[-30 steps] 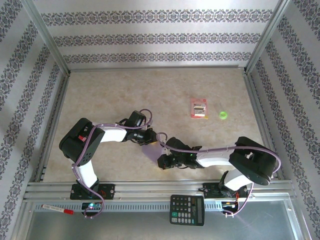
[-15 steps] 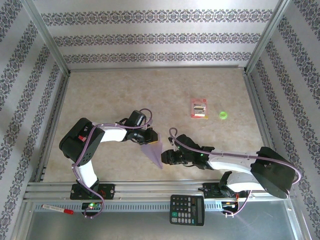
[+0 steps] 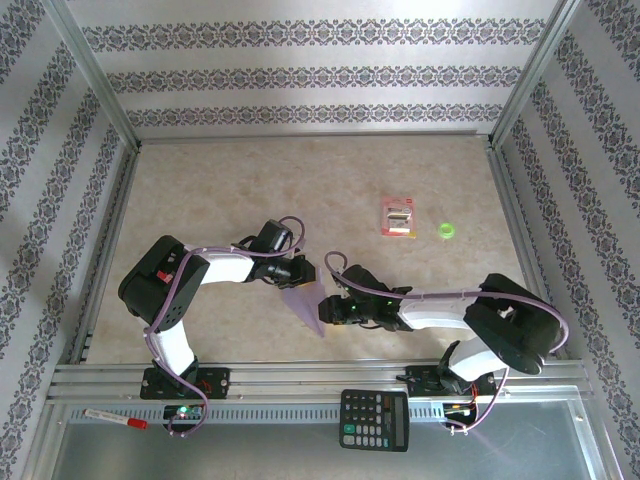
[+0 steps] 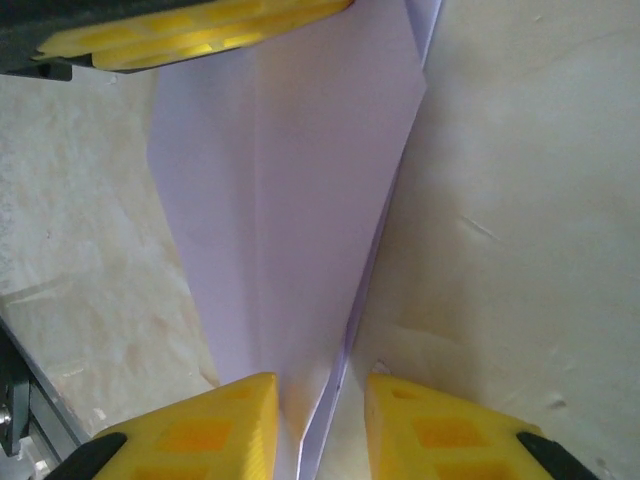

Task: Fold a paper plane with a square sheet of paper (pick it up from the middle)
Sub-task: Turn over the paper at the center of the table.

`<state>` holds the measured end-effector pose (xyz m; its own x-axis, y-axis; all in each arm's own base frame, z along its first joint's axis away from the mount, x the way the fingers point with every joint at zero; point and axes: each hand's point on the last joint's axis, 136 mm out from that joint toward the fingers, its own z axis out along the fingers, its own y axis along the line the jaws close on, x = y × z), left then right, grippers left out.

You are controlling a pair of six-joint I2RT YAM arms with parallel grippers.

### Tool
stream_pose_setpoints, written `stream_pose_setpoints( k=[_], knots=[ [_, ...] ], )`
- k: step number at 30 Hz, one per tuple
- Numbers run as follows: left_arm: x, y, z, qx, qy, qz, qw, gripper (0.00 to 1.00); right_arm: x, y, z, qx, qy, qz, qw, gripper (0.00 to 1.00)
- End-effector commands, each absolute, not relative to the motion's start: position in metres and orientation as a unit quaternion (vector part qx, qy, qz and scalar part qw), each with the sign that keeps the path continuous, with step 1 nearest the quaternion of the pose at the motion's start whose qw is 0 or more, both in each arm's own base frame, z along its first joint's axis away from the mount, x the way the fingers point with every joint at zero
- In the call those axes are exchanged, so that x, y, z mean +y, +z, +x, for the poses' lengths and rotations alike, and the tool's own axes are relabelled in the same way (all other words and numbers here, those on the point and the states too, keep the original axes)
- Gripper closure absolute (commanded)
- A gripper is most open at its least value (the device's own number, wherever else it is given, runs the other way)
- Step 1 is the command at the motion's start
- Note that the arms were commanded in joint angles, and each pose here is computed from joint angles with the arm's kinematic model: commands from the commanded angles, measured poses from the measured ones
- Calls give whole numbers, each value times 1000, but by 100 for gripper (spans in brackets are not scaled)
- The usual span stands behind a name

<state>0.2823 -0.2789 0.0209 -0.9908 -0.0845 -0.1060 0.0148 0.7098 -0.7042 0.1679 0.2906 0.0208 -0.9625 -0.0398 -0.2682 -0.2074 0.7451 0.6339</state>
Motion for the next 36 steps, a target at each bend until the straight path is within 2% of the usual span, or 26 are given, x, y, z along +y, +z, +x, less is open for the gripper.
stream_pose_setpoints(
  k=[1, 8, 11, 15, 19, 22, 24, 27, 30, 33, 36],
  knots=[
    [-271, 13, 284, 932, -357, -23, 62, 83, 309, 34, 175, 911, 383, -73, 130, 73],
    [-272, 16, 286, 932, -357, -21, 64, 83, 307, 33, 178, 911, 383, -70, 135, 92],
    [-276, 24, 290, 928, -366, -20, 69, 81, 300, 35, 181, 913, 375, -68, 144, 96],
    [-288, 61, 301, 911, -402, -9, 88, 66, 283, 40, 188, 917, 360, -63, 158, 100],
    [-292, 120, 318, 883, -452, -5, 127, 57, 251, 51, 201, 929, 316, -56, 183, 100],
    [-278, 159, 327, 865, -473, -16, 166, 53, 206, 72, 215, 948, 230, -59, 213, 100],
    [-261, 176, 328, 859, -474, -29, 191, 52, 169, 95, 223, 957, 136, -77, 246, 100],
    [-233, 184, 327, 859, -461, -51, 216, 51, 124, 132, 231, 954, 5, -92, 287, 100],
    [-207, 180, 326, 862, -443, -76, 233, 51, 101, 158, 234, 937, -107, -109, 313, 100],
    [-186, 170, 327, 865, -429, -102, 242, 51, 104, 166, 236, 918, -188, -139, 320, 100],
    [-171, 156, 329, 870, -414, -120, 240, 51, 137, 134, 234, 914, -221, -182, 287, 99]
  ],
)
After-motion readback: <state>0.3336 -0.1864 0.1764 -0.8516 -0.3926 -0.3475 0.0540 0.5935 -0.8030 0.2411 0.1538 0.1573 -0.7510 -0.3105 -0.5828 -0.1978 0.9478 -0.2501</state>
